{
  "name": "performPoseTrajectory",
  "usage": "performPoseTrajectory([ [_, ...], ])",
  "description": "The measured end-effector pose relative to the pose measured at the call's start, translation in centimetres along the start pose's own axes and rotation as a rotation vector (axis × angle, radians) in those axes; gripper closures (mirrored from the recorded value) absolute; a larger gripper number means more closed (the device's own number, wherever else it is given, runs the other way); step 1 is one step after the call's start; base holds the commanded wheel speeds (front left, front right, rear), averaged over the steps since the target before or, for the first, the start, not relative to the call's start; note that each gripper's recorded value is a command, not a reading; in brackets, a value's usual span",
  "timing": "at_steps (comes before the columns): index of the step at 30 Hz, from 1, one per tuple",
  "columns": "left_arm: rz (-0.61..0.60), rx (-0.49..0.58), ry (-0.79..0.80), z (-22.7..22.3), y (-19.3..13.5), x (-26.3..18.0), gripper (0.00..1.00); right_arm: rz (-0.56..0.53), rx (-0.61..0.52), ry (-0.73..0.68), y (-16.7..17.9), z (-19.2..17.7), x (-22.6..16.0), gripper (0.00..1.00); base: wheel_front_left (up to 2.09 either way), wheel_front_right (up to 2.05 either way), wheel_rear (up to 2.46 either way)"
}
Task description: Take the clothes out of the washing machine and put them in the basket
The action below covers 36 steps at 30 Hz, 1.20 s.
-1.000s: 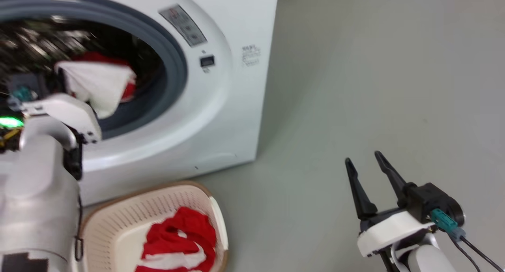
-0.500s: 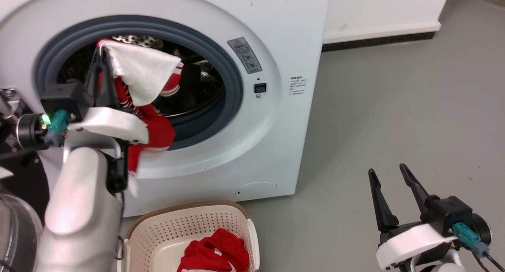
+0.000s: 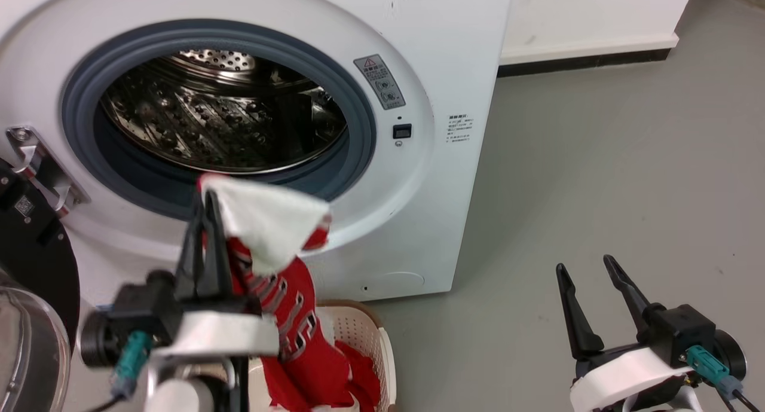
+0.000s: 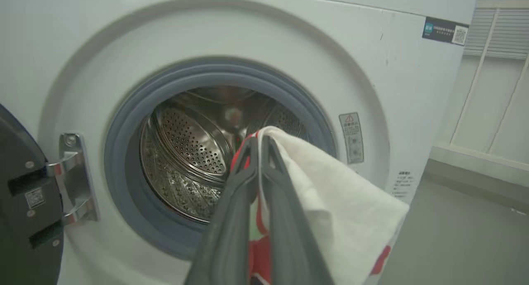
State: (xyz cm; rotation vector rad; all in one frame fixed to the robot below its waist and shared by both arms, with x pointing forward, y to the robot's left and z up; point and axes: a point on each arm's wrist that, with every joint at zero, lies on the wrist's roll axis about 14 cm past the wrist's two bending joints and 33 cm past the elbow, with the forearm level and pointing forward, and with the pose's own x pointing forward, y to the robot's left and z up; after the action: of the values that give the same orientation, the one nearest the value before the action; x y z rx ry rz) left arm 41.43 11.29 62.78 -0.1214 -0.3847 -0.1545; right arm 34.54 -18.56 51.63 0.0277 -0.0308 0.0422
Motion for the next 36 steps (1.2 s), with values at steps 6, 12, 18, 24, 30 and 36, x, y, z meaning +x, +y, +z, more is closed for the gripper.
performPoseTrajectory([
  [6,0.103,-0.064,0.309,-9.8,1.3,-5.4,1.00,0.012,-0.004,0.040,0.3,-1.3,1.1,0.00,0.00,0.00,0.00],
  [12,0.193,-0.078,0.627,-19.9,2.9,-10.9,1.00,0.037,-0.001,0.071,0.8,-2.8,3.7,0.00,0.00,0.00,0.00],
  [18,0.218,-0.076,0.806,-26.7,3.8,-11.7,1.00,0.057,0.001,0.127,1.2,-5.8,6.4,0.00,0.00,0.00,0.00],
  [24,0.210,-0.061,0.986,-33.4,4.0,-13.3,1.00,0.084,0.012,0.190,1.7,-9.6,8.9,0.00,0.00,0.00,0.00],
  [30,0.242,-0.069,1.252,-40.5,4.2,-18.5,0.70,0.096,0.023,0.310,1.8,-15.6,9.7,0.00,0.00,0.00,0.00],
  [36,0.250,-0.082,1.291,-41.1,4.1,-19.2,0.00,0.077,0.019,0.334,1.1,-16.5,9.2,0.00,0.00,0.00,0.00],
])
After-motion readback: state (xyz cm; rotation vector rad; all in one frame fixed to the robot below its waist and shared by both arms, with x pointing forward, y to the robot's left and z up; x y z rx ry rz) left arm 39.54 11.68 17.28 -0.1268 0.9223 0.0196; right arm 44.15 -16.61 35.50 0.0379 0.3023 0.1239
